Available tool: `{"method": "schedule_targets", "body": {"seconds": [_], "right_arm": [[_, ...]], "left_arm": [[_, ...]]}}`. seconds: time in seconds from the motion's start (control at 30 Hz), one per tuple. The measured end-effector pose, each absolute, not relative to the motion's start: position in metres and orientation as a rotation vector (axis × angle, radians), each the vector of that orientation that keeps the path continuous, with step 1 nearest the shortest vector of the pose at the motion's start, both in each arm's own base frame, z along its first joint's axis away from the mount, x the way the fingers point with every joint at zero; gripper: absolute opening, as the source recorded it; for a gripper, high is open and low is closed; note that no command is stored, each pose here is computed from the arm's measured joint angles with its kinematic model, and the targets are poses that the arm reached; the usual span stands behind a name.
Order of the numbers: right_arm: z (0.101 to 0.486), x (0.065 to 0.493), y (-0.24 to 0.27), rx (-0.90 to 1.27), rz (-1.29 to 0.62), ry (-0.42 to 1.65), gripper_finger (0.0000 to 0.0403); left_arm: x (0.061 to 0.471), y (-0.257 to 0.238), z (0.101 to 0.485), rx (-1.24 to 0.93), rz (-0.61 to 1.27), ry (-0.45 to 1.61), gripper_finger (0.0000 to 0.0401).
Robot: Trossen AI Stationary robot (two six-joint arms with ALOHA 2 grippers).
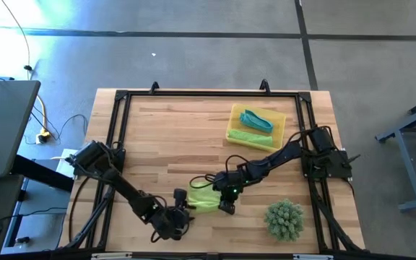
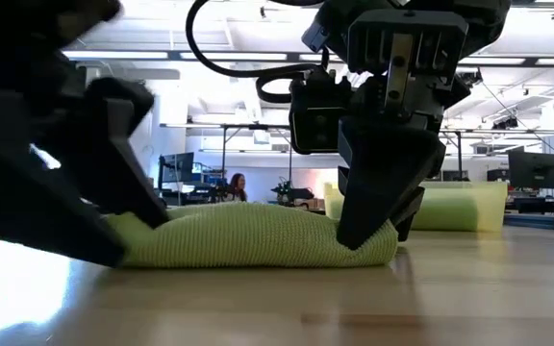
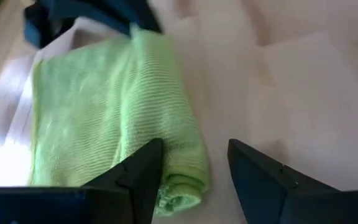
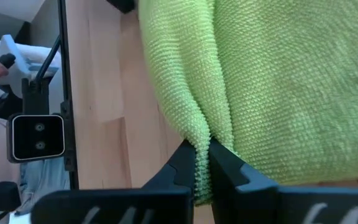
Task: Roll microfiber towels into tight, uniform cylinder then place into a basket
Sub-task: Roll the green microfiber towel
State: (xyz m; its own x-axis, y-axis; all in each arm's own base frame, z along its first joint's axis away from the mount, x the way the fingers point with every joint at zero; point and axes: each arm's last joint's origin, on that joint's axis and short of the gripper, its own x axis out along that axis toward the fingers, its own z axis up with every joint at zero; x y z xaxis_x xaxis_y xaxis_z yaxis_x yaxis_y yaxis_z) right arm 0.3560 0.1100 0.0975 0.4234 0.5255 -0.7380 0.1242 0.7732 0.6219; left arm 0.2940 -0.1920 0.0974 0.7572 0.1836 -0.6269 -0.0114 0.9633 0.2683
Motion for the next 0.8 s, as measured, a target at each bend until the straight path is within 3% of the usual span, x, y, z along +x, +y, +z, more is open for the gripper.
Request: {"method": "schedule_targets", "body": {"seconds": [0.2, 0.4, 0.6, 0.8], "right_arm": [[0.098, 0.356, 0.111, 0.663, 0.288, 1.122, 0.0007], [0.105, 0.356, 0.113, 0.536, 0.365, 1.067, 0.0034], [0.131, 0.349, 0.111, 0.256, 0.503, 0.965, 0.0085], [0.157, 0.332, 0.127, -0.048, 0.577, 0.900, 0.0096]], "left_arm": [[0.297, -0.181, 0.092, 0.125, 0.205, 0.737, 0.0175], [0.305, -0.166, 0.093, -0.277, 0.253, 0.819, 0.0171], [0.306, -0.164, 0.093, -0.466, 0.294, 0.843, 0.0146], [0.308, -0.163, 0.093, -0.610, 0.330, 0.845, 0.0120]]}}
